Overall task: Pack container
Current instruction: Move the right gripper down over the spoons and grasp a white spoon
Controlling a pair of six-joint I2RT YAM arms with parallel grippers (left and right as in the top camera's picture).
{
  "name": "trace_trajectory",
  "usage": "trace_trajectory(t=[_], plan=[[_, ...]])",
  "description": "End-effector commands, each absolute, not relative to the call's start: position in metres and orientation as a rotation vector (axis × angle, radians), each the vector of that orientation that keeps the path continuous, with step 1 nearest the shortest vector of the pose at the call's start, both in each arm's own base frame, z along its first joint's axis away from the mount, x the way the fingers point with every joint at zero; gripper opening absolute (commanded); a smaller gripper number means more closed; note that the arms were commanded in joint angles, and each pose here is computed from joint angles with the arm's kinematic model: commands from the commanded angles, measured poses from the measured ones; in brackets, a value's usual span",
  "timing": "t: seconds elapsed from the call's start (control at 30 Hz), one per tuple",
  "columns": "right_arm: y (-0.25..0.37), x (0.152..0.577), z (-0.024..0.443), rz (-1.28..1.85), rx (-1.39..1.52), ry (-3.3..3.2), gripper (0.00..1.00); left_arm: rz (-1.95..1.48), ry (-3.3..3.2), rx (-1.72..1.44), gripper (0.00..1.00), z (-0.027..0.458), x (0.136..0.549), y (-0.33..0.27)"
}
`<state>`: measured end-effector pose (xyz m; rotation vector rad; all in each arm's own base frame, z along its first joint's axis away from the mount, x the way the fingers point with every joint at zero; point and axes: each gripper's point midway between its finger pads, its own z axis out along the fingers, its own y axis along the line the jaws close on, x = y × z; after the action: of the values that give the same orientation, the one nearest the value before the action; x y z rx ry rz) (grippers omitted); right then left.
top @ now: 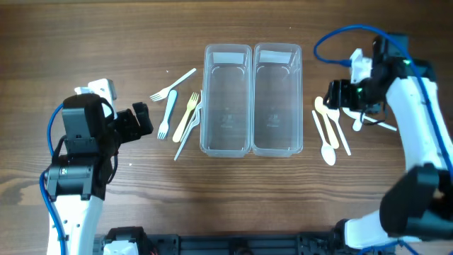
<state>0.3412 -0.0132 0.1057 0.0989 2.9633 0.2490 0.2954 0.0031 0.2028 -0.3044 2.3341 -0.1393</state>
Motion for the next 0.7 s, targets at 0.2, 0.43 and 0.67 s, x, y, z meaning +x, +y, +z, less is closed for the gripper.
trace_trajectory(t=[0.2, 0.43, 0.67], plan=[[-0.044, 0.330, 0.063, -0.022, 0.239, 3.009, 0.66, -0.103, 2.312, -0.305, 1.00, 0.212, 0.298, 0.009], [-0.045, 0.330, 0.041, -0.027, 0.272, 2.980, 0.52, -0.103, 2.312, -0.305, 1.00, 0.212, 0.298, 0.009], [-0.055, 0.335, 0.028, -0.120, 0.194, 2.933, 0.52, -0.103, 2.312, -0.305, 1.00, 0.212, 0.298, 0.009]])
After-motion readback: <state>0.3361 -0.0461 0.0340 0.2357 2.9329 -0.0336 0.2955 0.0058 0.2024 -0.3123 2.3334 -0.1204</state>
